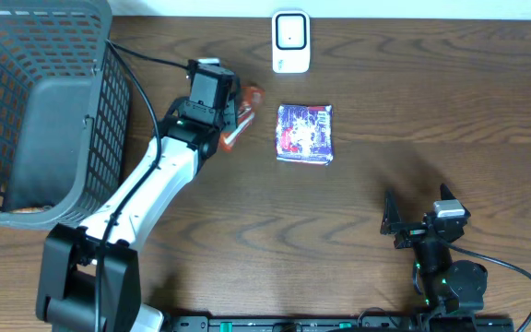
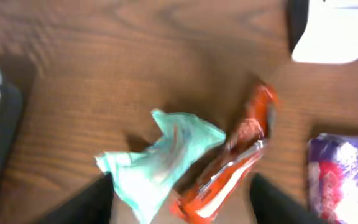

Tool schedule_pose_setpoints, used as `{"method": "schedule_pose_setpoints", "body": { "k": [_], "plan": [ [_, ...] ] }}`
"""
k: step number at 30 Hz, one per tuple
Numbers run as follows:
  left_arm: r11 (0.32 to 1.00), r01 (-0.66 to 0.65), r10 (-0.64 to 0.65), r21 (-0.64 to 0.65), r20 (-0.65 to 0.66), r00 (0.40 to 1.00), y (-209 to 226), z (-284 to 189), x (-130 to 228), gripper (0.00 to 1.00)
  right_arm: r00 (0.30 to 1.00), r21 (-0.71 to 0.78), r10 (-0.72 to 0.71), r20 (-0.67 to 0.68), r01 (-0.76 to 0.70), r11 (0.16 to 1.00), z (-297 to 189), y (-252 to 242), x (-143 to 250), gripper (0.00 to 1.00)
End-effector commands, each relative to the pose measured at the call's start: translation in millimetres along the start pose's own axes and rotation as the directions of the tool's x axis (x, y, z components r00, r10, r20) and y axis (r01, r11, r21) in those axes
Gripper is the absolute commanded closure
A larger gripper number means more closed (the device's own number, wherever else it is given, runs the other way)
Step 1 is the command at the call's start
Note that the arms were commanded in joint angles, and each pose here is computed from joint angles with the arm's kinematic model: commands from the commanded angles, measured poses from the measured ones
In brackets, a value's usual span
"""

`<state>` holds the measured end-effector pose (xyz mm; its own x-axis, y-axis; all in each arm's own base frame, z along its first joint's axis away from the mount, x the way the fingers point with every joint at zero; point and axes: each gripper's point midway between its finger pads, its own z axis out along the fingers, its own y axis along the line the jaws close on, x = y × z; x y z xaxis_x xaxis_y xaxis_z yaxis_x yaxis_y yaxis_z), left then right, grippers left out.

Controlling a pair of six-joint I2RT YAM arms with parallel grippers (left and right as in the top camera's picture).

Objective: Scan the item barcode
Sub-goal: 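Grasp the green wipes pack and place it beside the orange snack, then reach the left gripper into the basket toward the orange-white pack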

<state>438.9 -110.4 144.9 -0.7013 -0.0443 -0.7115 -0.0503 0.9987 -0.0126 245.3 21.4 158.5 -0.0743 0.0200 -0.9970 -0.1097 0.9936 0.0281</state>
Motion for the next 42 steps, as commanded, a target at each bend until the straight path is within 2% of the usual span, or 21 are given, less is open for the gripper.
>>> {"method": "schedule_pose_setpoints", "body": {
  "k": [1, 3, 8, 11, 13, 15, 16, 17, 19, 21, 23, 24, 27, 30, 34, 37, 40, 42],
  "plan": [
    [0.999, 0.029, -0.025, -0.024, 0.176, 0.984, 14, -40, -51, 0.20, 1.000, -0.002, 0.014, 0.001, -0.014, 1.000, 0, 0, 1, 0.01],
    [0.995, 0.087, -0.068, -0.053, 0.289, 0.955, 32, -66, -80, 0.17, 1.000, -0.002, 0.014, 0.001, -0.014, 1.000, 0, 0, 1, 0.01],
    [0.961, 0.253, -0.156, -0.111, 0.537, 0.829, 103, -143, -137, 0.16, 1.000, -0.002, 0.014, 0.001, -0.014, 1.000, 0, 0, 1, 0.01],
    [0.916, 0.351, -0.164, -0.192, 0.620, 0.767, 169, -178, -148, 0.16, 1.000, -0.002, 0.014, 0.001, -0.014, 1.000, 0, 0, 1, 0.01],
    [0.869, 0.421, -0.175, -0.260, 0.634, 0.753, 213, -189, -142, 0.17, 1.000, -0.002, 0.014, 0.001, -0.014, 1.000, 0, 0, 1, 0.01],
    [0.816, 0.474, -0.185, -0.331, 0.627, 0.757, 252, -193, -130, 0.15, 1.000, -0.002, 0.014, 0.001, -0.014, 1.000, 0, 0, 1, 0.01],
    [0.783, 0.498, -0.195, -0.372, 0.614, 0.765, 273, -194, -120, 0.06, 1.000, -0.002, 0.014, 0.001, -0.014, 1.000, 0, 0, 1, 0.01],
    [0.748, 0.520, -0.210, -0.413, 0.596, 0.775, 293, -193, -108, 0.02, 1.000, -0.002, 0.014, 0.001, -0.014, 1.000, 0, 0, 1, 0.01],
    [0.657, 0.611, -0.304, -0.441, 0.586, 0.751, 328, -190, -82, 0.02, 1.000, -0.002, 0.014, 0.001, -0.014, 1.000, 0, 0, 1, 0.01],
    [0.511, 0.769, -0.477, -0.383, 0.618, 0.625, 353, -186, -51, 0.02, 1.000, -0.002, 0.014, 0.001, -0.014, 1.000, 0, 0, 1, 0.01],
    [0.429, 0.853, -0.616, -0.297, 0.594, 0.517, 361, -173, -31, 0.02, 1.000, -0.002, 0.014, 0.001, -0.014, 1.000, 0, 0, 1, 0.01],
    [0.425, 0.870, -0.671, -0.250, 0.559, 0.488, 361, -164, -27, 0.02, 1.000, -0.002, 0.014, 0.001, -0.014, 1.000, 0, 0, 1, 0.01],
    [0.459, 0.874, -0.757, -0.158, 0.446, 0.478, 354, -143, -23, 0.02, 1.000, -0.002, 0.014, 0.001, -0.014, 1.000, 0, 0, 1, 0.01],
    [0.449, 0.862, -0.766, -0.233, 0.396, 0.506, 359, -133, -2, 0.02, 1.000, -0.002, 0.014, 0.001, -0.014, 1.000, 0, 0, 1, 0.01],
    [0.314, 0.830, -0.778, -0.460, 0.376, 0.503, 376, -131, 51, 0.02, 1.000, -0.002, 0.014, 0.001, -0.014, 1.000, 0, 0, 1, 0.01],
    [0.211, 0.806, -0.814, -0.553, 0.358, 0.458, 379, -126, 83, 0.02, 1.000, -0.002, 0.014, 0.001, -0.014, 1.000, 0, 0, 1, 0.01],
    [0.151, 0.785, -0.854, -0.601, 0.321, 0.410, 375, -113, 106, 0.02, 1.000, -0.002, 0.014, 0.001, -0.014, 1.000, 0, 0, 1, 0.01],
    [0.147, 0.754, -0.872, -0.641, 0.275, 0.404, 375, -100, 122, 0.02, 1.000, -0.002, 0.014, 0.001, -0.014, 1.000, 0, 0, 1, 0.01]
  ]
}}
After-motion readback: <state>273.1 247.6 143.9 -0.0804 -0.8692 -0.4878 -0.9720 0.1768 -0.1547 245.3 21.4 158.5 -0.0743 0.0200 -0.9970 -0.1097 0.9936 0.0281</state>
